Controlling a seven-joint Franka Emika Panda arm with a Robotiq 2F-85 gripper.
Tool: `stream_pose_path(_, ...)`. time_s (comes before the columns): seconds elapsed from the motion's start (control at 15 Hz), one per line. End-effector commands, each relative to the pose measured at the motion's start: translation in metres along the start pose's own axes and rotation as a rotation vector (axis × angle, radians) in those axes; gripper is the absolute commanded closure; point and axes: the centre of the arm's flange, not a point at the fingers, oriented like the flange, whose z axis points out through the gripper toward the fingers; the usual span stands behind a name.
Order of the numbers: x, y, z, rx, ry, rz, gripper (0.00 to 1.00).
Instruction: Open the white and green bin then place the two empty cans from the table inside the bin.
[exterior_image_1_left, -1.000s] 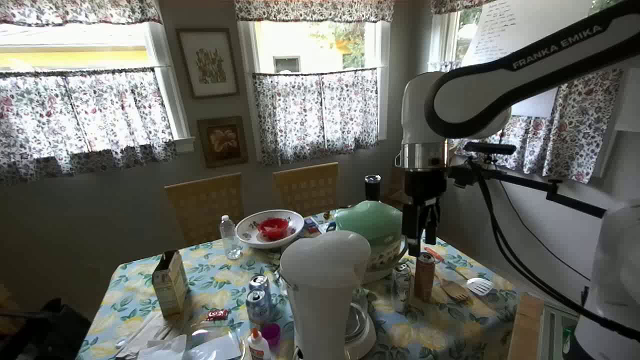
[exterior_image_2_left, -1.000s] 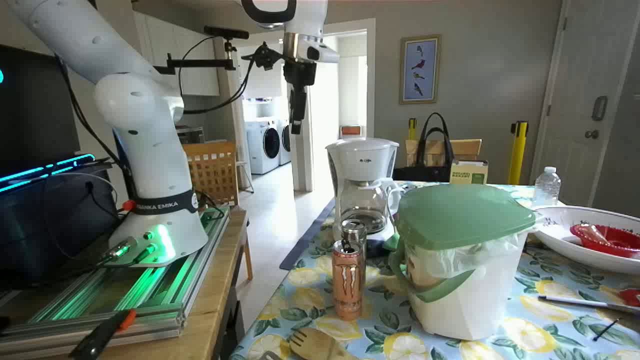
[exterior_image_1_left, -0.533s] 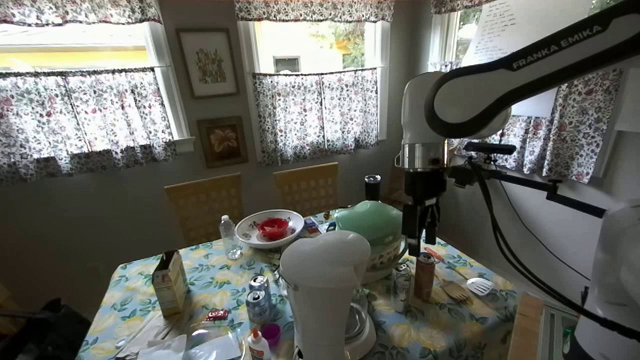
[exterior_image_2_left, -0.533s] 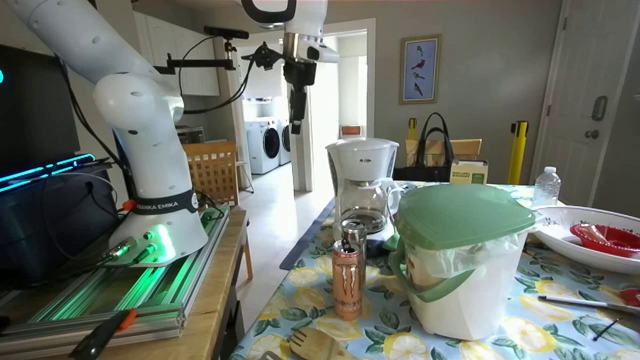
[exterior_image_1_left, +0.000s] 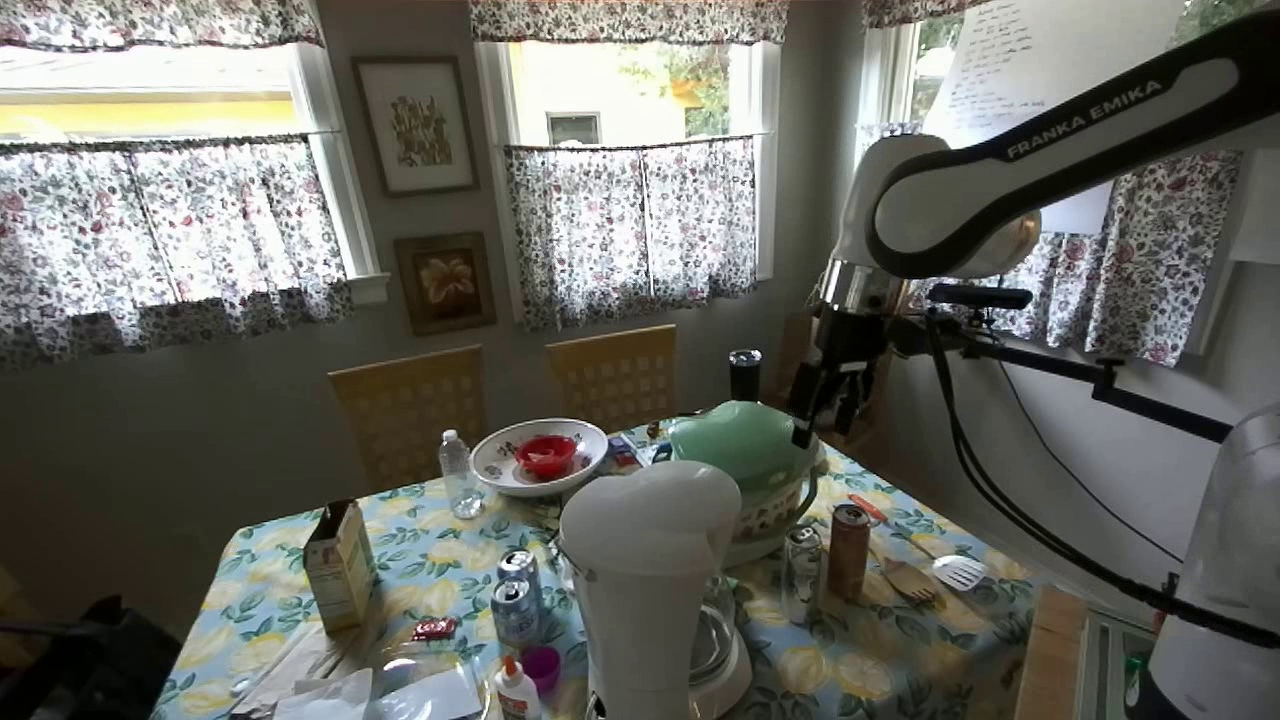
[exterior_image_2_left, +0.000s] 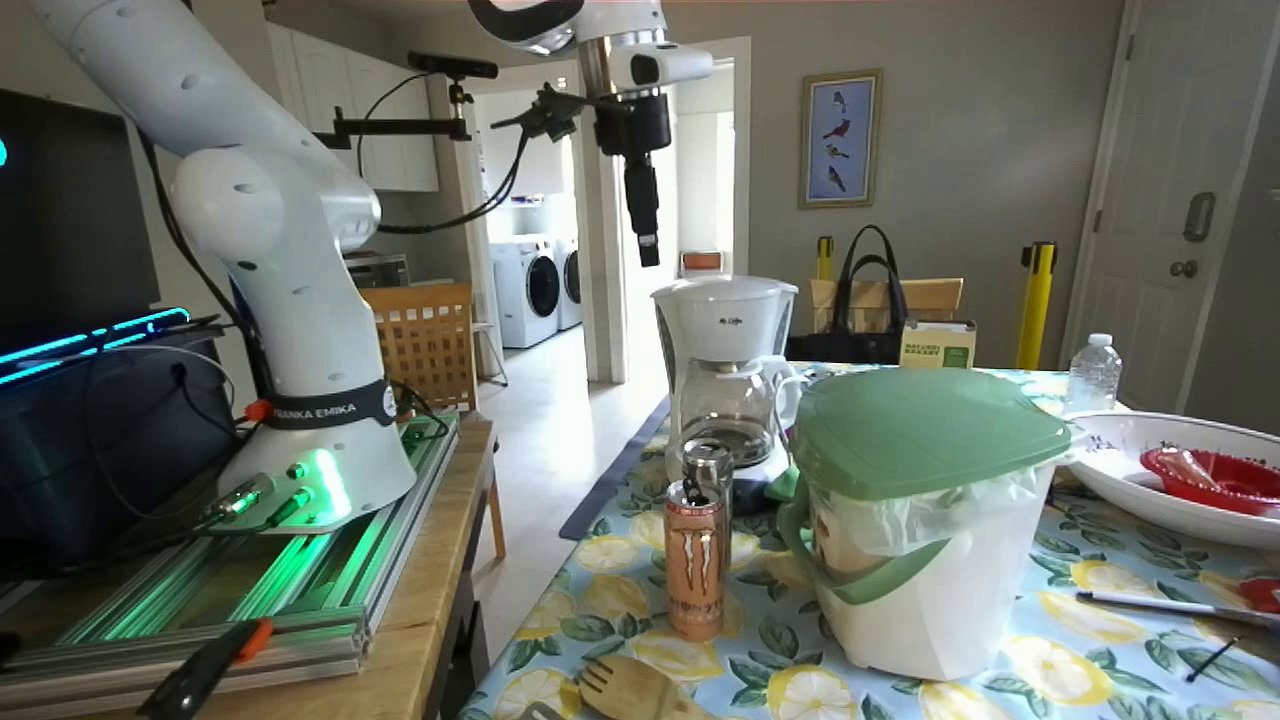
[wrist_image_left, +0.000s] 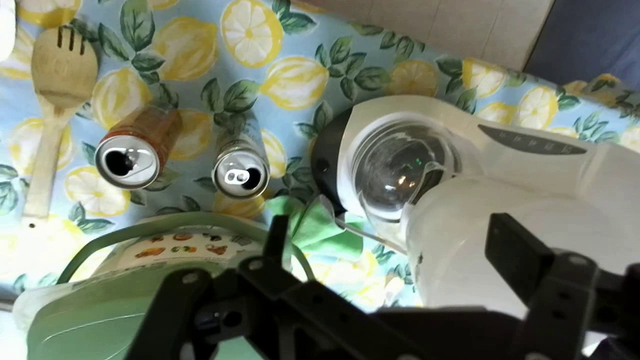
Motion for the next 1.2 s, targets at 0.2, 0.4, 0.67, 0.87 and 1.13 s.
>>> stream_pose_path(0.2,0.003,0.045,0.031,-0.065,0.075,-0.107,0.00)
stream_pose_path(0.4,0.007,0.055,0.045,-0.136,0.054,-0.212,0.00)
stream_pose_path(0.67,0.013,0.067,0.063,-0.245,0.033,-0.350,0.00)
stream_pose_path(0.87,0.019,0.073,0.078,-0.285,0.050,-0.435,0.00)
stream_pose_path(1.13,0.036,0.064,0.065,-0.271,0.138,-0.410,0.00)
